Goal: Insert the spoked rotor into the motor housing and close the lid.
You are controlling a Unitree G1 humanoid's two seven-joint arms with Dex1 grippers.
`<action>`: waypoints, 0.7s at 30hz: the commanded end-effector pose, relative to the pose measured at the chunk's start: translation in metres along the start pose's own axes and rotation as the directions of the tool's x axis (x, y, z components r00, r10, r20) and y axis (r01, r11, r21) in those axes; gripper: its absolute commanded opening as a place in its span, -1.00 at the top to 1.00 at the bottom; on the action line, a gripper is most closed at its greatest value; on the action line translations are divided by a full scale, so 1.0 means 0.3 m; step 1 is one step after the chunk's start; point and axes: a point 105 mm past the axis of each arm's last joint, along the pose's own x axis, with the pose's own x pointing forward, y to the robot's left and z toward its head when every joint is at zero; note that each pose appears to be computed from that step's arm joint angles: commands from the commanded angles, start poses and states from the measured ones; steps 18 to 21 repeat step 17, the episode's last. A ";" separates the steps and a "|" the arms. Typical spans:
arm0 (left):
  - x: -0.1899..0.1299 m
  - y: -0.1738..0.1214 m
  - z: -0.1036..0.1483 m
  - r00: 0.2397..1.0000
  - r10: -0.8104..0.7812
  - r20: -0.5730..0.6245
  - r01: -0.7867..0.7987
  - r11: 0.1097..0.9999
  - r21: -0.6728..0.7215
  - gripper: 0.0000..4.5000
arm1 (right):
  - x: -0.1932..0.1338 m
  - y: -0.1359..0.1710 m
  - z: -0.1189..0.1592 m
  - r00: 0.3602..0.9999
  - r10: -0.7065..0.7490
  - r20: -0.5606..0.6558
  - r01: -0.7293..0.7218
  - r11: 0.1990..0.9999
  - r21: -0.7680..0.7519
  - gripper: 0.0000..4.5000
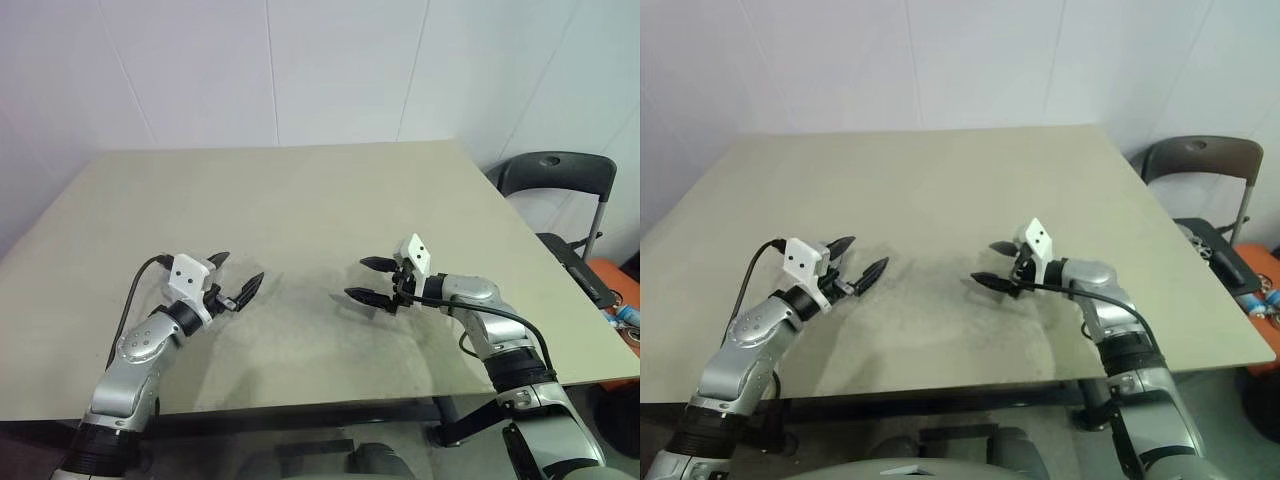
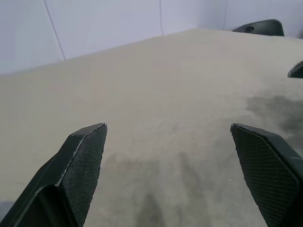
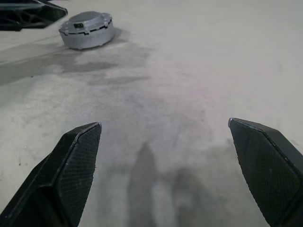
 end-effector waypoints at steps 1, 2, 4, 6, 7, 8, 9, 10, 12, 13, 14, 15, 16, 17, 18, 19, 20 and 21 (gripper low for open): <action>0.004 0.020 0.058 0.998 -0.001 0.066 -0.002 0.999 0.040 -0.98 | -0.004 -0.007 0.029 0.999 -0.010 0.035 0.011 0.999 -0.033 -1.00; 0.002 0.014 0.053 0.998 -0.010 0.060 0.007 0.999 0.049 -0.98 | -0.004 -0.008 0.030 0.999 -0.011 0.036 0.012 0.999 -0.034 -1.00; -0.002 0.006 0.042 0.999 -0.020 0.050 0.017 0.998 0.061 -0.98 | -0.005 -0.008 0.030 0.999 -0.012 0.038 0.013 0.999 -0.035 -1.00; -0.006 0.001 0.036 0.999 -0.021 0.045 0.018 0.998 0.062 -0.98 | -0.006 -0.008 0.031 0.999 -0.011 0.040 0.013 0.999 -0.036 -1.00; -0.007 0.000 0.034 0.999 -0.020 0.044 0.017 0.998 0.059 -0.98 | -0.006 -0.008 0.031 0.999 -0.011 0.041 0.013 0.999 -0.037 -1.00; -0.008 0.000 0.033 0.999 -0.019 0.044 0.017 0.998 0.055 -0.98 | -0.005 -0.007 0.033 0.999 -0.010 0.043 0.011 0.999 -0.038 -1.00; -0.009 -0.001 0.032 0.999 -0.019 0.044 0.017 0.998 0.053 -0.98 | -0.004 -0.006 0.034 0.999 -0.009 0.044 0.011 0.999 -0.038 -1.00; -0.010 -0.001 0.032 0.999 -0.019 0.043 0.017 0.999 0.052 -0.98 | -0.003 -0.007 0.037 0.999 -0.009 0.045 0.011 0.999 -0.039 -1.00; -0.011 -0.003 0.030 0.999 -0.022 0.043 0.020 0.999 0.036 -0.98 | -0.002 -0.006 0.040 0.999 -0.008 0.047 0.009 0.999 -0.039 -1.00; -0.012 -0.003 0.030 0.999 -0.022 0.044 0.020 1.000 0.024 -0.98 | -0.002 -0.006 0.040 0.999 -0.007 0.047 0.009 0.999 -0.039 -1.00; -0.012 -0.003 0.030 0.999 -0.021 0.045 0.020 1.000 0.020 -0.98 | -0.002 -0.005 0.040 0.999 -0.006 0.046 0.008 0.999 -0.039 -1.00; -0.013 -0.001 0.031 0.999 -0.018 0.044 0.017 1.000 0.026 -0.98 | -0.003 -0.003 0.039 0.999 -0.003 0.045 0.004 0.999 -0.037 -1.00; -0.013 0.001 0.032 0.999 -0.014 0.044 0.013 0.999 0.034 -0.98 | -0.004 -0.003 0.039 0.999 -0.001 0.044 0.003 0.999 -0.037 -1.00; -0.013 0.002 0.032 0.999 -0.012 0.045 0.011 0.999 0.037 -0.98 | -0.004 -0.002 0.038 0.999 -0.001 0.043 0.003 0.999 -0.036 -1.00; -0.013 0.002 0.032 0.999 -0.012 0.045 0.011 0.999 0.037 -0.98 | -0.004 -0.002 0.038 0.999 -0.001 0.043 0.003 0.999 -0.036 -1.00; -0.013 0.002 0.032 0.999 -0.012 0.045 0.011 0.999 0.037 -0.98 | -0.004 -0.002 0.038 0.999 -0.001 0.043 0.003 0.999 -0.036 -1.00; -0.013 0.002 0.032 0.999 -0.012 0.045 0.011 0.999 0.037 -0.98 | -0.004 -0.002 0.038 0.999 -0.001 0.043 0.003 0.999 -0.036 -1.00; -0.013 0.002 0.032 0.999 -0.012 0.045 0.011 0.999 0.037 -0.98 | -0.004 -0.002 0.038 0.999 -0.001 0.043 0.003 0.999 -0.036 -1.00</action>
